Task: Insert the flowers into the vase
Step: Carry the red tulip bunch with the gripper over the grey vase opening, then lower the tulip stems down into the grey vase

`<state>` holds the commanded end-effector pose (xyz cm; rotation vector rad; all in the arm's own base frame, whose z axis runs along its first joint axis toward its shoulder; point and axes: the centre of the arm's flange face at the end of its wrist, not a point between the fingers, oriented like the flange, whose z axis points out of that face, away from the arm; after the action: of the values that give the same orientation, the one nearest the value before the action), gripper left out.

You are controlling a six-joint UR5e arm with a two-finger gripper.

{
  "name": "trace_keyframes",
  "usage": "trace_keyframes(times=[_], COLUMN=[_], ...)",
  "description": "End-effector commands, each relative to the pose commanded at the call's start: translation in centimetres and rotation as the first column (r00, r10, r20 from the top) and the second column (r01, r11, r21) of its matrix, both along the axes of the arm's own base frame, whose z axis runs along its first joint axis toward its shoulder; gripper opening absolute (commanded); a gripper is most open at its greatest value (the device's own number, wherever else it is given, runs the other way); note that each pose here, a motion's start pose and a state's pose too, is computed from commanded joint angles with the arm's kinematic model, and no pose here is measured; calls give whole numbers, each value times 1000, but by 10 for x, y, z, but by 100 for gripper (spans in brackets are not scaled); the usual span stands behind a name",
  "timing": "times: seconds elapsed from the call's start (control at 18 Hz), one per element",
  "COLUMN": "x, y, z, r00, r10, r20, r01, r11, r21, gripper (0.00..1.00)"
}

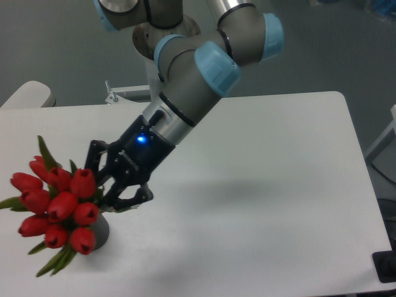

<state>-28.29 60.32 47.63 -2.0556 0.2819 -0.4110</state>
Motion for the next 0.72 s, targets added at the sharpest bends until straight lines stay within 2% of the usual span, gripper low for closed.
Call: trace_keyframes(times=[0.11,0.33,0.5,0.72], x=[5,14,18,24], y=[2,8,8,9], z=[2,5,7,7], r00=[1000,998,983,974], r10=[-4,-62,-142,-183], r20=[5,34,116,137], r01=[4,59,123,156], r11=[1000,996,981,970], r21=[0,69,150,187], gripper=[31,31,27,28])
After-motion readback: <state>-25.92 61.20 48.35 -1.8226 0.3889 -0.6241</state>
